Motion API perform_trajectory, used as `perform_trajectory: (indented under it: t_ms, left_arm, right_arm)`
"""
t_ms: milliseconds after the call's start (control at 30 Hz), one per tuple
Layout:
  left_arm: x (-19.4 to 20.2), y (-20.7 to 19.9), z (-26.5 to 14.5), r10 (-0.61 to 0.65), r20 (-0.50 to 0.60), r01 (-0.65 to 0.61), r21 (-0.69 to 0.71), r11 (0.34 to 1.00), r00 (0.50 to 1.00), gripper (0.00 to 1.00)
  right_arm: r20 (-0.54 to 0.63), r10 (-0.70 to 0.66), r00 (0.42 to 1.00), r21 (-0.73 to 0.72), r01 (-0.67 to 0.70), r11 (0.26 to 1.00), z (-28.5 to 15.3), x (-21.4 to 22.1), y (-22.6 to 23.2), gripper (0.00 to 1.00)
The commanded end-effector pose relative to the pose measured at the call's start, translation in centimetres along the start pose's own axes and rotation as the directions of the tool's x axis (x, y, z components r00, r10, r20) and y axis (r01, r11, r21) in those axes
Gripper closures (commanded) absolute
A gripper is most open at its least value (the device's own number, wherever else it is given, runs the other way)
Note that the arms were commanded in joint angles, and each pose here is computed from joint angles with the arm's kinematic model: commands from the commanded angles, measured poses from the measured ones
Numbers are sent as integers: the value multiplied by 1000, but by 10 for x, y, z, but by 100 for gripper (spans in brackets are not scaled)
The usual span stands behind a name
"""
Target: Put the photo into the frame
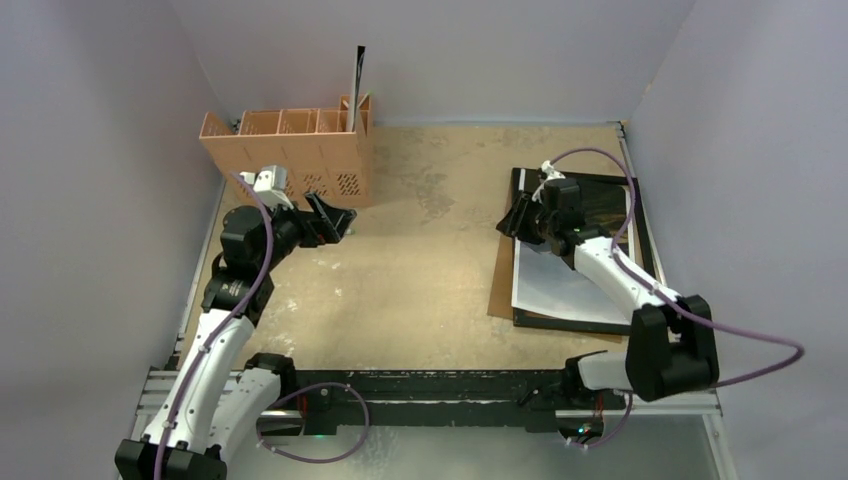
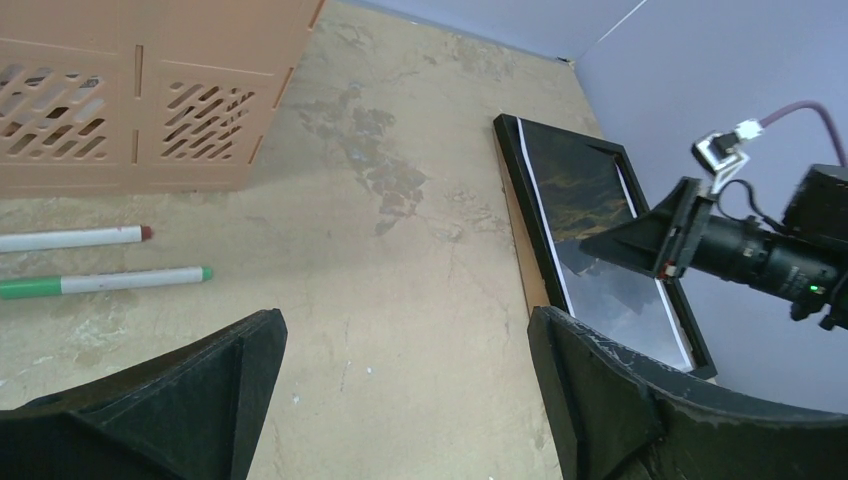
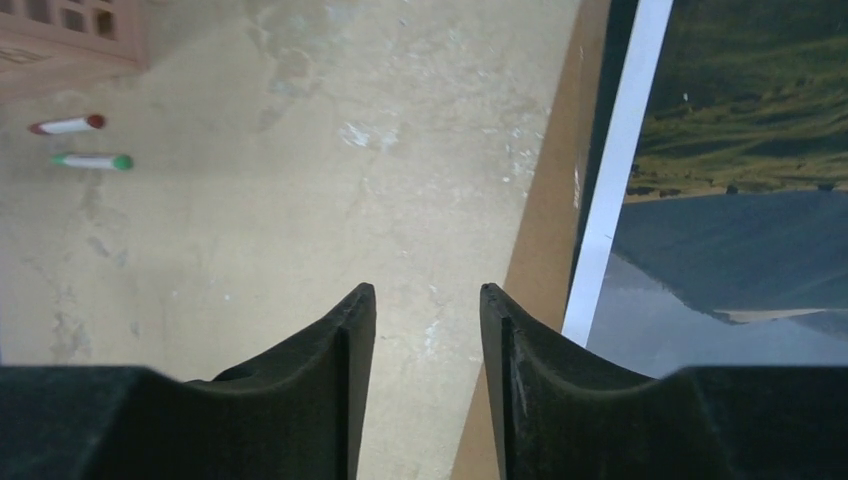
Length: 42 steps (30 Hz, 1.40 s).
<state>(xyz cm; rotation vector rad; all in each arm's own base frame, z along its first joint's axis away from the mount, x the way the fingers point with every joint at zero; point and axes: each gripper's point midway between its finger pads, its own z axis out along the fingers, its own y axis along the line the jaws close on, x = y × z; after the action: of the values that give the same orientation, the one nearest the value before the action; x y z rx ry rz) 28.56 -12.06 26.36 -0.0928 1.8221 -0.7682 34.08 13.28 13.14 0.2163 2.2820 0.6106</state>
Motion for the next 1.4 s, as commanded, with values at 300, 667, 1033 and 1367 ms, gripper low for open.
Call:
perform_trajectory:
  t_ms: [300,667,1033,1367]
  left_arm:
    - [1,-6,9,-29,-9,30,43,999,1000,5]
    - [8,1,11,-53,-25,54,23,998,998,6]
    - [4,9,13,-81,-11,81,3,997,997,7]
    - [14,33,16,-118,-36,114,-92,989,992,8]
  right_arm:
    - [-191,6,982,152,23,988,24,53,-46,49]
    - [-185,20,983,331,43,943,11,65,-83,49]
    - [-163,-53,985,24,58,998,2,56,-24,46]
    - [-183,-45,982,-38,38,999,10,60,-14,47]
